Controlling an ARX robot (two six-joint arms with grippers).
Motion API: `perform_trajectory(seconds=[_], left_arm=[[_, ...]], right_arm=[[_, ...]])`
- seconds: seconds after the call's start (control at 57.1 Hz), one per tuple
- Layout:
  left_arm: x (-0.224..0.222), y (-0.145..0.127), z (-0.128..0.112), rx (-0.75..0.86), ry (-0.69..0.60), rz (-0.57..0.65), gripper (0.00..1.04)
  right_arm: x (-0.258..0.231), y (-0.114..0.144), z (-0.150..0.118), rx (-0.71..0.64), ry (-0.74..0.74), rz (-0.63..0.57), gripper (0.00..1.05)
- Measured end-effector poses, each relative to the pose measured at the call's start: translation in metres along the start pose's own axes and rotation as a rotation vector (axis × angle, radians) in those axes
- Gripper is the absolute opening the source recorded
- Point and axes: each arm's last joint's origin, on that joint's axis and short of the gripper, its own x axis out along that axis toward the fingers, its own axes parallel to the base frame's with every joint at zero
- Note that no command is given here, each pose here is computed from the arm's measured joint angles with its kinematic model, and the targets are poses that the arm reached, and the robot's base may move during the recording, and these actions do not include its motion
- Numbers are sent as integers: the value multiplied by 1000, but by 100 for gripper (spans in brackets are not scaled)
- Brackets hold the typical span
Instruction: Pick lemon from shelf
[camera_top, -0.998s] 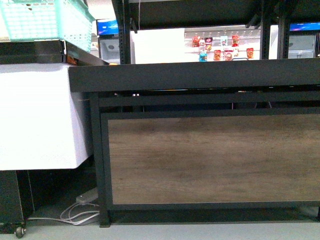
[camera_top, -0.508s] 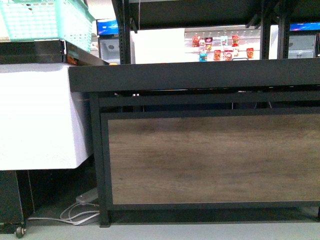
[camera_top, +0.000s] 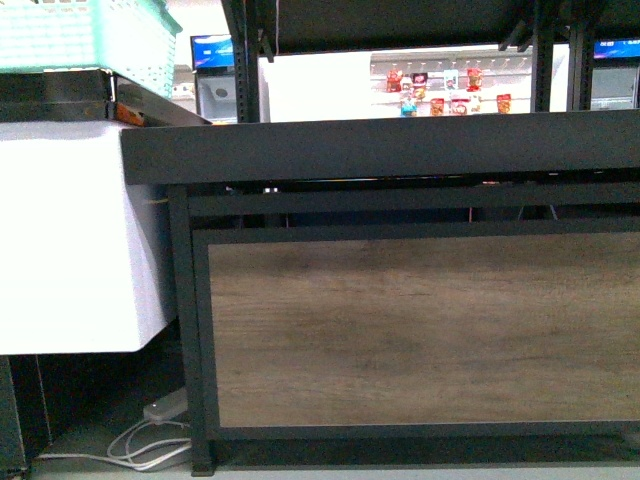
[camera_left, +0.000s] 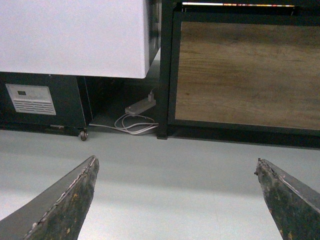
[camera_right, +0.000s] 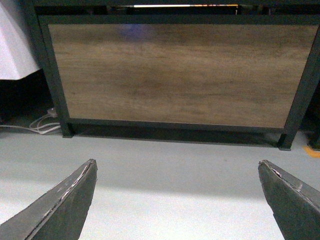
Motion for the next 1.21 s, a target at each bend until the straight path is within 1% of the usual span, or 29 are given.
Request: perform_trajectory(seconds=[1.208], left_arm=[[0,0,0,0,0,1,97]], right_arm=[[0,0,0,0,0,0,97]])
